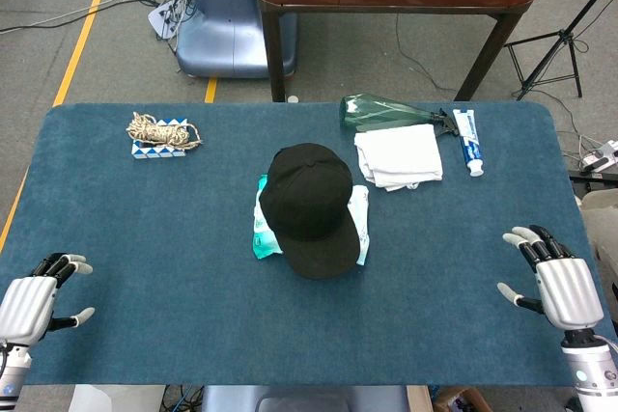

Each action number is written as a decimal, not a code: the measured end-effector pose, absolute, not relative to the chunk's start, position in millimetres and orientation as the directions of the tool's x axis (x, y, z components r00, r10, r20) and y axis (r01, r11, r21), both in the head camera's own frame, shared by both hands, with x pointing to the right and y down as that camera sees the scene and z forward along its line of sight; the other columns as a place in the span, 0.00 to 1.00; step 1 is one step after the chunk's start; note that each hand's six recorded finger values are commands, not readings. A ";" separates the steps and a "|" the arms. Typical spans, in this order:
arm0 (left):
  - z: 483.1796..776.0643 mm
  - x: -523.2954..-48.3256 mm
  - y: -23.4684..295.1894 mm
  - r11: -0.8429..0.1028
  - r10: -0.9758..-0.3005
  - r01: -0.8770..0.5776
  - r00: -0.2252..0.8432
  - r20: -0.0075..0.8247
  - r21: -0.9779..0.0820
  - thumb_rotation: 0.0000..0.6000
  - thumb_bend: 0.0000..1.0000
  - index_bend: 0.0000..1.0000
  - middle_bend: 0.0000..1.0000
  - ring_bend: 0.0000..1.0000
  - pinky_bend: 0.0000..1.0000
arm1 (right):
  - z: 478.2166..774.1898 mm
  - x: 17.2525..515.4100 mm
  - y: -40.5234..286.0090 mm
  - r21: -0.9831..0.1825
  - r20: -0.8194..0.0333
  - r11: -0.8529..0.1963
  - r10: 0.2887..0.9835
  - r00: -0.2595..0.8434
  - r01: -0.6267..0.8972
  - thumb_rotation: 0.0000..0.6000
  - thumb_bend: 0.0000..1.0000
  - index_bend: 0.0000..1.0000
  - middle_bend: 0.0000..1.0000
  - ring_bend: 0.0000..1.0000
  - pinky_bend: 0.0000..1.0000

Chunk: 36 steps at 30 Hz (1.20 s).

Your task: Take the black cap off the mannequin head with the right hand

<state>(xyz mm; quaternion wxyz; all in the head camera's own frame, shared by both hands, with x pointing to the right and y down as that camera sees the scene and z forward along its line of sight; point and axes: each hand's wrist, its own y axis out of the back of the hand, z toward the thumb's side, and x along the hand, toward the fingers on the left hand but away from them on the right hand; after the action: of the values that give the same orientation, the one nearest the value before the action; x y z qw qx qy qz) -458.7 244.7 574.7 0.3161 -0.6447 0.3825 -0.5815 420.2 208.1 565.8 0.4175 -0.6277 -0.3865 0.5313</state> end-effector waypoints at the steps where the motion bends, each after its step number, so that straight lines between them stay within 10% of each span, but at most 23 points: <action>1: 574.8 -458.7 244.6 -0.508 -0.861 -0.125 0.030 0.508 -0.852 1.00 0.07 0.38 0.29 0.18 0.41 | 566.2 420.3 207.8 -0.934 -0.347 -0.355 0.928 0.136 0.040 1.00 0.00 0.28 0.25 0.17 0.39; 14: 573.6 -463.5 246.1 -0.509 -0.858 -0.125 0.006 0.513 -0.851 1.00 0.07 0.38 0.31 0.19 0.41 | 564.9 416.1 205.5 -0.936 -0.338 -0.349 0.929 0.152 0.052 1.00 0.00 0.30 0.31 0.21 0.40; 26: 575.3 -460.4 249.3 -0.524 -0.850 -0.121 0.013 0.527 -0.843 1.00 0.07 0.40 0.33 0.20 0.41 | 554.5 380.6 200.6 -0.974 -0.176 -0.208 0.945 0.276 0.091 1.00 0.00 0.42 0.66 0.58 0.79; 36: 572.3 -463.9 249.5 -0.519 -0.852 -0.131 0.001 0.523 -0.845 1.00 0.07 0.40 0.33 0.21 0.41 | 565.1 323.4 183.0 -0.985 -0.119 -0.160 0.901 0.418 0.063 1.00 0.00 0.45 0.86 0.76 0.93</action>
<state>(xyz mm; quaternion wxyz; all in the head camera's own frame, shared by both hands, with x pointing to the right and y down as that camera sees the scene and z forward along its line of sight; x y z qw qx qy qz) -463.9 249.5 572.3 0.3043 -0.6387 0.3847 -0.5929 323.4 183.0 565.1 0.5324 -0.6523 -0.3694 0.3930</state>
